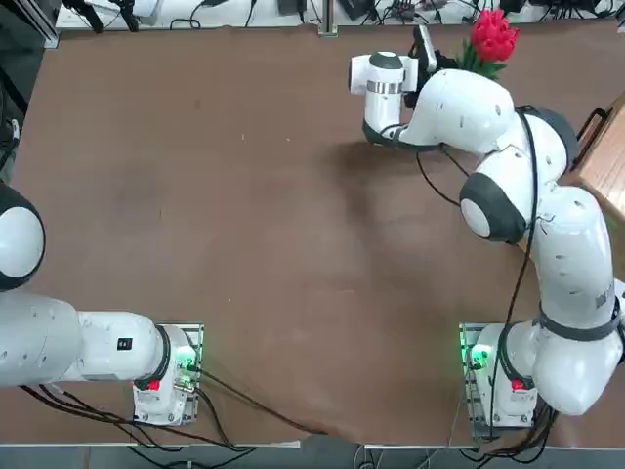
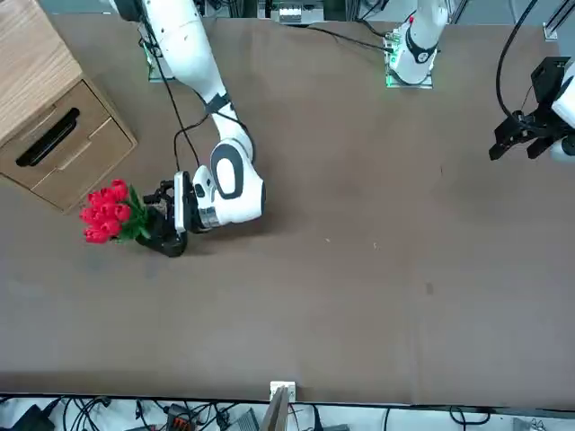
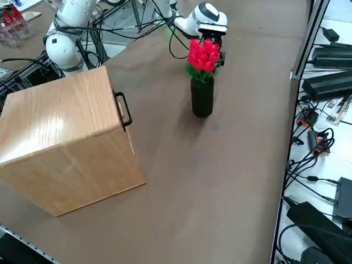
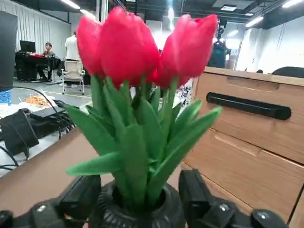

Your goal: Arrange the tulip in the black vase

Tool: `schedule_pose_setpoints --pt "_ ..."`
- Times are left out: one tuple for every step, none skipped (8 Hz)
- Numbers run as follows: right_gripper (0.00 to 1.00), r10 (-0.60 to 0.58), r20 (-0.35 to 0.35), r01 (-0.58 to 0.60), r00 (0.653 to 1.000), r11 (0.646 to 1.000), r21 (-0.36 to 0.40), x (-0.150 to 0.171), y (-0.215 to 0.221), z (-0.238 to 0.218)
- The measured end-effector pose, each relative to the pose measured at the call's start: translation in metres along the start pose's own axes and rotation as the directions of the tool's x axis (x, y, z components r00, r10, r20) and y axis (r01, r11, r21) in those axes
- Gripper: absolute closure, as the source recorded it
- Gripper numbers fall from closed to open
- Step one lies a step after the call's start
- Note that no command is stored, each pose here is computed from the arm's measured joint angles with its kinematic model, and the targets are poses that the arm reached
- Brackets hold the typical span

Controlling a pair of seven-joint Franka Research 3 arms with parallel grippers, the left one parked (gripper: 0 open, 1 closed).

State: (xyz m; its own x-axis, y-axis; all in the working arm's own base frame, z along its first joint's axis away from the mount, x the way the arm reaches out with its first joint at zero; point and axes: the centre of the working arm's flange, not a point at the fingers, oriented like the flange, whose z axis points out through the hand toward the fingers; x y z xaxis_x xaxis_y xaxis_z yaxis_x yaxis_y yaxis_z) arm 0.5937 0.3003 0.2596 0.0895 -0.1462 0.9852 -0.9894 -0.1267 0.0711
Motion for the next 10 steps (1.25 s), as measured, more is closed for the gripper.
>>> schedule_pose_setpoints --pt "0.00 0.025 0.031 -0.026 0.999 1.000 0.014 0.011 0.000 -0.019" --pt "0.00 0.056 0.085 -0.059 0.995 0.998 0.026 0.030 -0.001 -0.043" --pt "0.00 0.065 0.147 -0.071 0.987 0.997 0.038 0.050 0.001 -0.068" --pt "0.00 0.030 0.209 -0.042 0.977 0.998 0.050 0.068 0.005 -0.090" --pt "0.00 -0.037 0.263 0.020 0.964 0.997 0.069 0.082 0.011 -0.108" --pt "0.00 -0.109 0.307 0.083 0.945 0.992 0.096 0.091 0.016 -0.121" --pt "0.00 -0.190 0.345 0.152 0.919 0.979 0.135 0.102 0.018 -0.131" --pt "0.00 -0.287 0.375 0.233 0.881 0.955 0.184 0.115 0.021 -0.139" --pt "0.00 -0.379 0.398 0.304 0.835 0.922 0.240 0.133 0.023 -0.144" --pt "0.00 -0.462 0.410 0.360 0.786 0.882 0.303 0.157 0.025 -0.146"
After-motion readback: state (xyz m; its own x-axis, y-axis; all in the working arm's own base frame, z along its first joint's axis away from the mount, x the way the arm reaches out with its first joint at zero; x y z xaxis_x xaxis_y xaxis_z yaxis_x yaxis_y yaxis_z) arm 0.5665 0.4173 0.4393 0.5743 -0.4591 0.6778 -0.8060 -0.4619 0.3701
